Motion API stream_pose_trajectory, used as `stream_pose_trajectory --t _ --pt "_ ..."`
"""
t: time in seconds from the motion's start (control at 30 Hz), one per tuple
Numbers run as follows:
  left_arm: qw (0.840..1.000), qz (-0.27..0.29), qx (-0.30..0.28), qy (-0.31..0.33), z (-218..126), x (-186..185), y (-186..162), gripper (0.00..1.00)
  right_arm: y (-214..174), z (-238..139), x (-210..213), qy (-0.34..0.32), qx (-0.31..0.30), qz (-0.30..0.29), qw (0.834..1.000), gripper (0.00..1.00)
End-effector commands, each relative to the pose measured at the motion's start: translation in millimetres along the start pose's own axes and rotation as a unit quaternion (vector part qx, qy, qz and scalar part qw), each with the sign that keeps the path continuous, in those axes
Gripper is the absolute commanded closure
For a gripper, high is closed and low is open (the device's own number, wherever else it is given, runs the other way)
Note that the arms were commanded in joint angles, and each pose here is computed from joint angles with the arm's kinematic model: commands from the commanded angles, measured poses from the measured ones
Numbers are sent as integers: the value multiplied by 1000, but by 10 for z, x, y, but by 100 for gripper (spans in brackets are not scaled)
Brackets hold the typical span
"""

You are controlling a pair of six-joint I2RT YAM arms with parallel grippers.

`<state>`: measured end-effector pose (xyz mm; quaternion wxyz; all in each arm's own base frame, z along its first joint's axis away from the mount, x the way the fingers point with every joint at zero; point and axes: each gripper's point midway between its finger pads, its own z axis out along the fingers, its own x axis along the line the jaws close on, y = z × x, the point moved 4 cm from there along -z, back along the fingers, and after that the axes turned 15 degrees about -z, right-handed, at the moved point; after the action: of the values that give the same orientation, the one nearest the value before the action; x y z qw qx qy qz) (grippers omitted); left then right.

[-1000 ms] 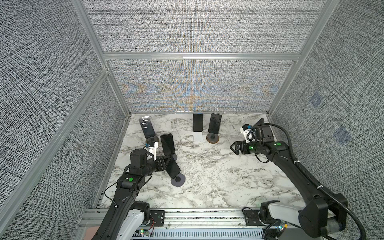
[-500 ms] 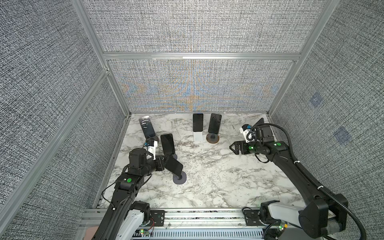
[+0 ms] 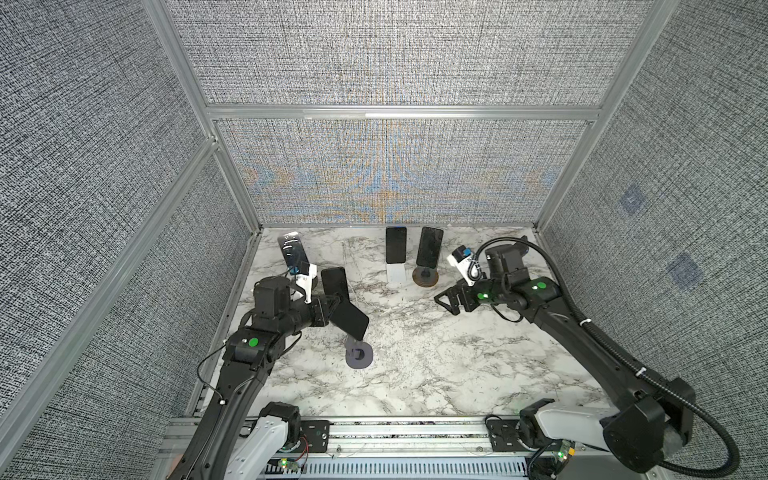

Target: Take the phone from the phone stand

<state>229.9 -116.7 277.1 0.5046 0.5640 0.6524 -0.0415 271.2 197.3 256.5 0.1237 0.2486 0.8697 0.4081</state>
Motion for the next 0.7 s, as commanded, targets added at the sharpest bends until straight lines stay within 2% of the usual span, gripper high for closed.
stream_pose_trajectory --t 0.0,0.13,0.23,0.47,0.67 --pt "999 9 36 -40 10 -186 32 100 318 56 216 8 -66 -113 991 2" --pt "994 14 63 -89 12 -435 142 100 613 168 497 2 -111 -201 973 2" --pt "990 21 83 -109 9 -554 196 100 788 277 626 -11 -124 -243 962 1" --pt "990 21 93 -105 100 -556 267 100 1113 523 906 16 -129 -250 959 1" --pt "991 22 79 -102 138 -546 313 100 1278 727 1132 38 -146 -241 959 1"
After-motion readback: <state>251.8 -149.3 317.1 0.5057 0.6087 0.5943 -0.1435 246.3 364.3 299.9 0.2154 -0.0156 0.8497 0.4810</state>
